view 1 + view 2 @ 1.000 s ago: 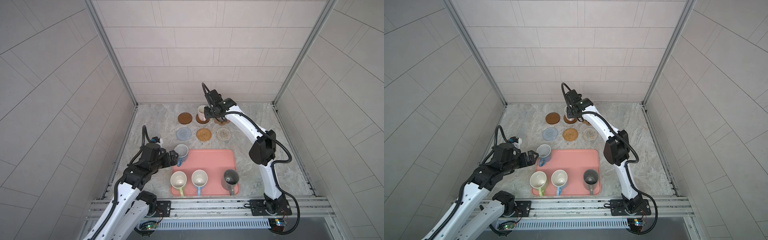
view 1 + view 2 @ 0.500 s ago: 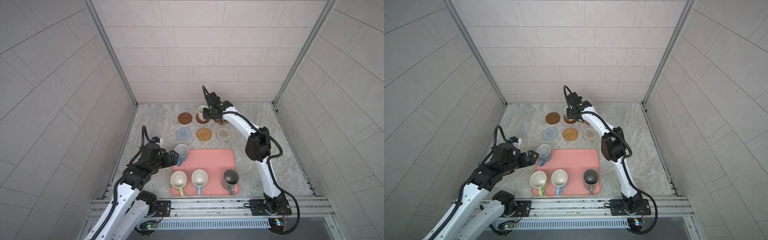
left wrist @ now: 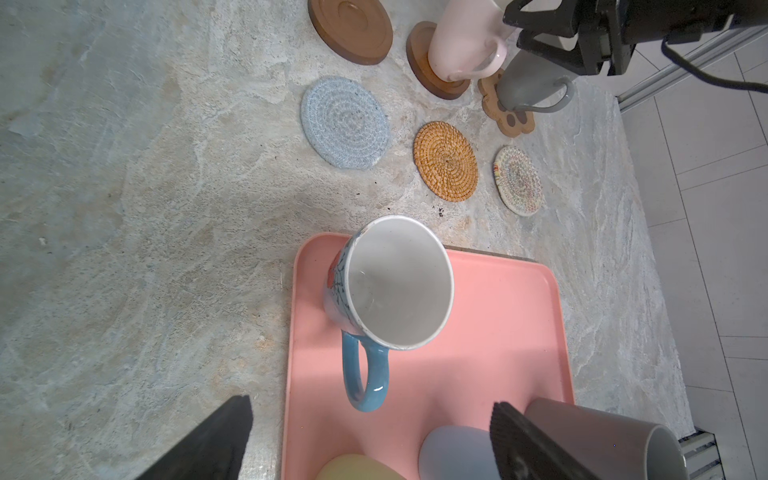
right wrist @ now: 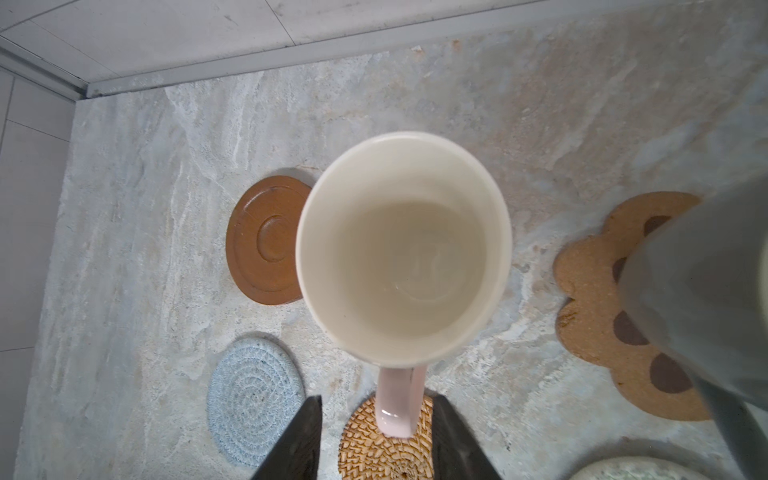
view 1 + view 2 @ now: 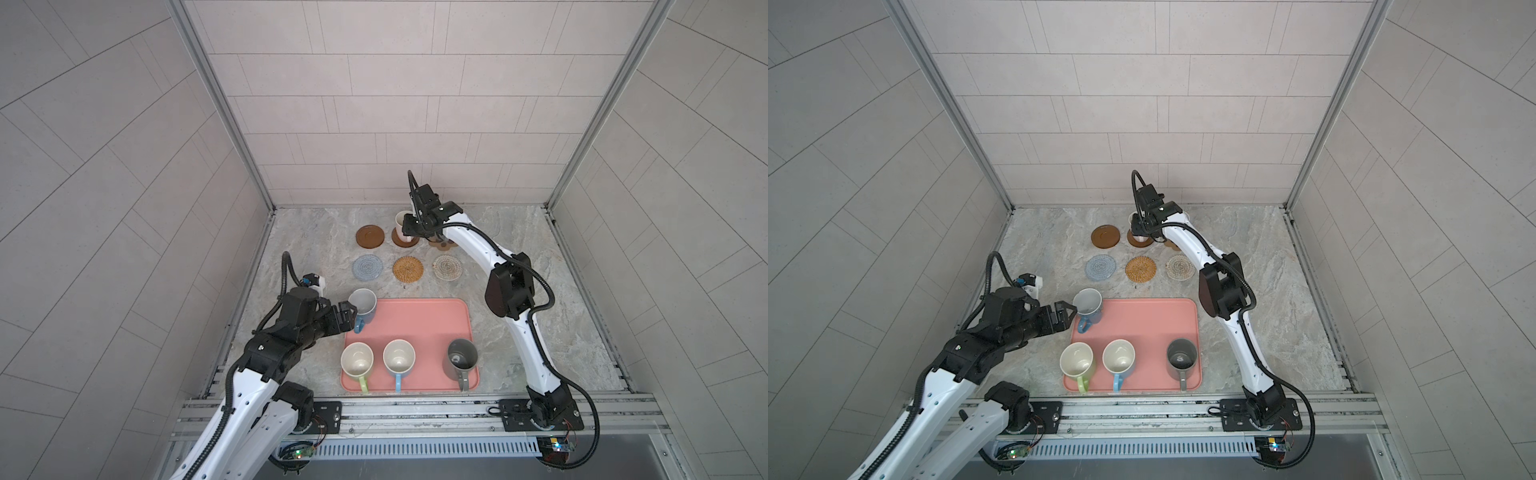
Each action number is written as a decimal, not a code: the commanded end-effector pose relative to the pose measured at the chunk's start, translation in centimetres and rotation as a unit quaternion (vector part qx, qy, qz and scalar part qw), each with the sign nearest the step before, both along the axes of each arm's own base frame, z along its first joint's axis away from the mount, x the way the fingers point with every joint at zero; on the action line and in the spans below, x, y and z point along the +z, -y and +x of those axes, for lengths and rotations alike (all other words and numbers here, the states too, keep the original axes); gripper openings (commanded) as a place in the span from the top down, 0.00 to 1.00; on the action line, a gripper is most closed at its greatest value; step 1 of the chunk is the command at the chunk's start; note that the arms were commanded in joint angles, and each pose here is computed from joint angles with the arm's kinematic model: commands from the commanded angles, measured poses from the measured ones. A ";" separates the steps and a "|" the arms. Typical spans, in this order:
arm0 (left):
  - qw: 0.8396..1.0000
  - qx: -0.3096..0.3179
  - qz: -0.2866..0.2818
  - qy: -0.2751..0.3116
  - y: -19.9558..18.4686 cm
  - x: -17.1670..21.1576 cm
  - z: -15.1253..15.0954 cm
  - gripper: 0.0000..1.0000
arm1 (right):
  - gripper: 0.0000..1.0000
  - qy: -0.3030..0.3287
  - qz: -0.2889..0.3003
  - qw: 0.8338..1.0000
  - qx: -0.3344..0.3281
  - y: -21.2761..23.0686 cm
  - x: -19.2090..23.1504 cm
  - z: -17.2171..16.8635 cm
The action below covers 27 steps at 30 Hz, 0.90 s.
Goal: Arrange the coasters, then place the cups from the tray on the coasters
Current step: 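Raise right gripper from the coasters while left gripper lowers onto blue floral mug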
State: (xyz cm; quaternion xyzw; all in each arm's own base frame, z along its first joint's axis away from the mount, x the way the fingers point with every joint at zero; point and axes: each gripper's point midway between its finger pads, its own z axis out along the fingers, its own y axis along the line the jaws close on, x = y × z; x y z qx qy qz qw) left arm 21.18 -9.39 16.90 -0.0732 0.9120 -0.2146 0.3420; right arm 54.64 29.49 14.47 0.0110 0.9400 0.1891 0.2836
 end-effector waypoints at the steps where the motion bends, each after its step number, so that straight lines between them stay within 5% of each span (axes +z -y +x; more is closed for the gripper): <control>1: 1.000 -0.001 -0.005 0.008 0.1 0.5 -0.1 0.03 | 0.55 -0.005 0.020 1.000 -0.002 -1.1 -0.8 0.4; 27: 1.000 -0.001 -0.009 0.009 0.1 0.4 -0.3 0.04 | 0.57 -0.012 0.002 1.000 -0.010 -1.4 -1.1 -0.1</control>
